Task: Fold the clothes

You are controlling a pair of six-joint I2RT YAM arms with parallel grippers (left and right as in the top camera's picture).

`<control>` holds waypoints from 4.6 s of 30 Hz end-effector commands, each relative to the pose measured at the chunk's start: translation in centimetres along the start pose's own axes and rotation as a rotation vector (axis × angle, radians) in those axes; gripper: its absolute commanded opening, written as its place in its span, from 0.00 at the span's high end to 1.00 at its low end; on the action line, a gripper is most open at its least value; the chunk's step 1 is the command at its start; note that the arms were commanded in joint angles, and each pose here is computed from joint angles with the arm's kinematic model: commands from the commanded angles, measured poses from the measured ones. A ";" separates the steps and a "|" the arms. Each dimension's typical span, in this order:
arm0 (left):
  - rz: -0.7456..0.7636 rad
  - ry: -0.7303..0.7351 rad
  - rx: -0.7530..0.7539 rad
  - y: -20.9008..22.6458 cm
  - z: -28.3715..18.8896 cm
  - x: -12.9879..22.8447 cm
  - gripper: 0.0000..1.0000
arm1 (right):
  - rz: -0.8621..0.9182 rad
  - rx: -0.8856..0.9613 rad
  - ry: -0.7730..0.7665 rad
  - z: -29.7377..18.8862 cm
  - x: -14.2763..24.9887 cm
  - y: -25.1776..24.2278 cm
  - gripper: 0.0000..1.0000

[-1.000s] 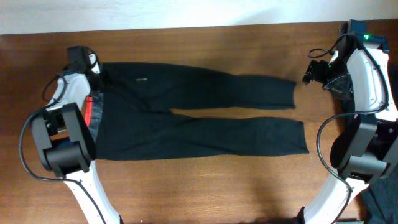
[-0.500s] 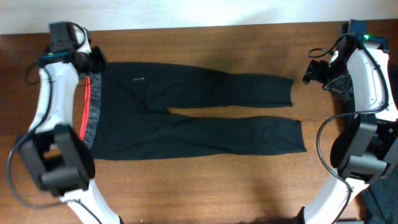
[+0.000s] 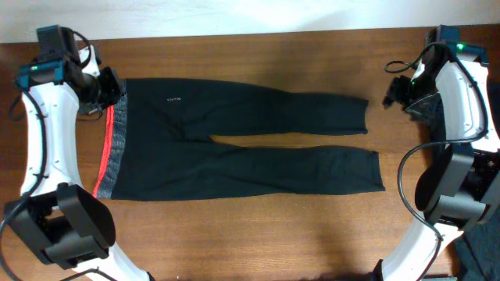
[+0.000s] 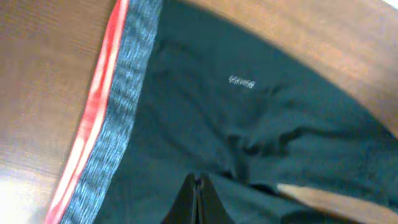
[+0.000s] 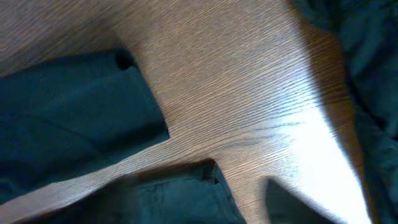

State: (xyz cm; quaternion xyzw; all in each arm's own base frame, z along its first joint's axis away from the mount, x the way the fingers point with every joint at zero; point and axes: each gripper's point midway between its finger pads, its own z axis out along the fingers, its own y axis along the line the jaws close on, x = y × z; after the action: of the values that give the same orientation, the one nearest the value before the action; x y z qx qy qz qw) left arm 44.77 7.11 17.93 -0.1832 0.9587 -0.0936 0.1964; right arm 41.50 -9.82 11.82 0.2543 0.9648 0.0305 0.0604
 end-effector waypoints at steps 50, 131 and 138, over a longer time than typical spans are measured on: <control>-0.123 0.074 -0.227 4.8 -2.4 5.1 0.99 | -0.163 0.119 0.045 1.5 3.8 4.5 0.76; -0.263 0.290 -0.206 5.3 -2.2 21.3 0.34 | 0.518 0.146 0.122 9.1 19.5 -2.1 0.48; -0.262 0.287 -0.209 5.4 -2.0 21.3 0.34 | 0.518 0.125 0.105 10.3 19.8 -2.2 0.71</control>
State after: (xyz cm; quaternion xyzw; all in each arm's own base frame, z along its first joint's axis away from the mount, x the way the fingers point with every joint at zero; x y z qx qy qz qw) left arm 24.18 3.95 11.25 -0.3050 0.9509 -0.0470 0.0244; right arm 25.52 -1.35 -0.33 0.4859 0.8739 0.0091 -0.0128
